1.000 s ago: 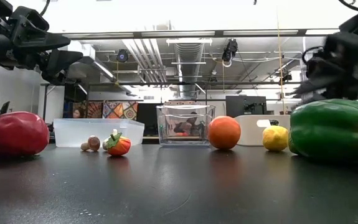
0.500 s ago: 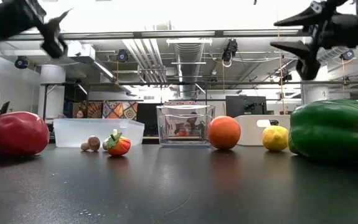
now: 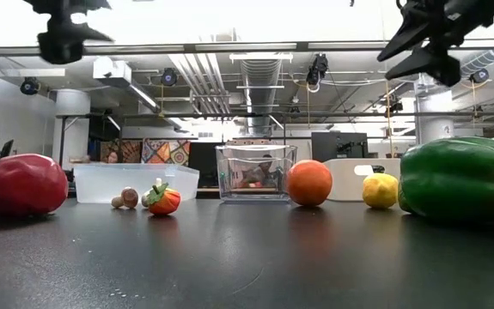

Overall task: Sort produce into baskets
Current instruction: Put the red tomato into the right transparent bin

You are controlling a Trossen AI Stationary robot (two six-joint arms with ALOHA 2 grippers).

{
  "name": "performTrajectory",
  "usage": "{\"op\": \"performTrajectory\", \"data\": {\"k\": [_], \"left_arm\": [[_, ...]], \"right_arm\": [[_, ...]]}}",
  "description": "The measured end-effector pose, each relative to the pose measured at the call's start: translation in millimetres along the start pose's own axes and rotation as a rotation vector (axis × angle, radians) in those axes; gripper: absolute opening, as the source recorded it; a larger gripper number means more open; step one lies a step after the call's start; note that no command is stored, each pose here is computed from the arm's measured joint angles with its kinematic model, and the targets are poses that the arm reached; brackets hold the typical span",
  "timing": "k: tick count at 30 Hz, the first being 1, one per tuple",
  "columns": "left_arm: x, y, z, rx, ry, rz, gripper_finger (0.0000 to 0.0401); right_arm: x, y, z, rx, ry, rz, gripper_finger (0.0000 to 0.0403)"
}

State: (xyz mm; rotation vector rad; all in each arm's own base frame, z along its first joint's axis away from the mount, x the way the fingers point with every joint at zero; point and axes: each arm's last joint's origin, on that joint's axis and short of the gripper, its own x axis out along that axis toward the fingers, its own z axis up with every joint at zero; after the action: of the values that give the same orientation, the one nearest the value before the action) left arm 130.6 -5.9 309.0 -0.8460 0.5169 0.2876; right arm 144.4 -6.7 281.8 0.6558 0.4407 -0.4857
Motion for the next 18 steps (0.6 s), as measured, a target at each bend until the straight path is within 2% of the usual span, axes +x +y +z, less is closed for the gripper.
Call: {"op": "performTrajectory", "data": {"k": [2, 5, 10, 18], "left_arm": [[1.0, -3.4, 1.8, -0.011, 0.072, 0.082, 0.0169], [6.5, -12.1, 7.8, -0.056, 0.114, 0.146, 0.0169], [19.9, -31.1, 20.6, -0.021, 0.132, 0.165, 0.0169], [50.8, -48.4, 30.0, 0.052, 0.185, 0.22, 0.0169]], "right_arm": [[-4.9, 2.6, 4.6, -0.006, 0.01, -0.001, 0.0171], [-10.1, 5.8, 10.0, -0.031, -0.005, 0.016, 0.0171], [-13.5, 9.1, 14.8, -0.094, -0.026, 0.036, 0.0171], [-13.3, 9.4, 15.1, -0.072, -0.027, 0.037, 0.0171]]}}
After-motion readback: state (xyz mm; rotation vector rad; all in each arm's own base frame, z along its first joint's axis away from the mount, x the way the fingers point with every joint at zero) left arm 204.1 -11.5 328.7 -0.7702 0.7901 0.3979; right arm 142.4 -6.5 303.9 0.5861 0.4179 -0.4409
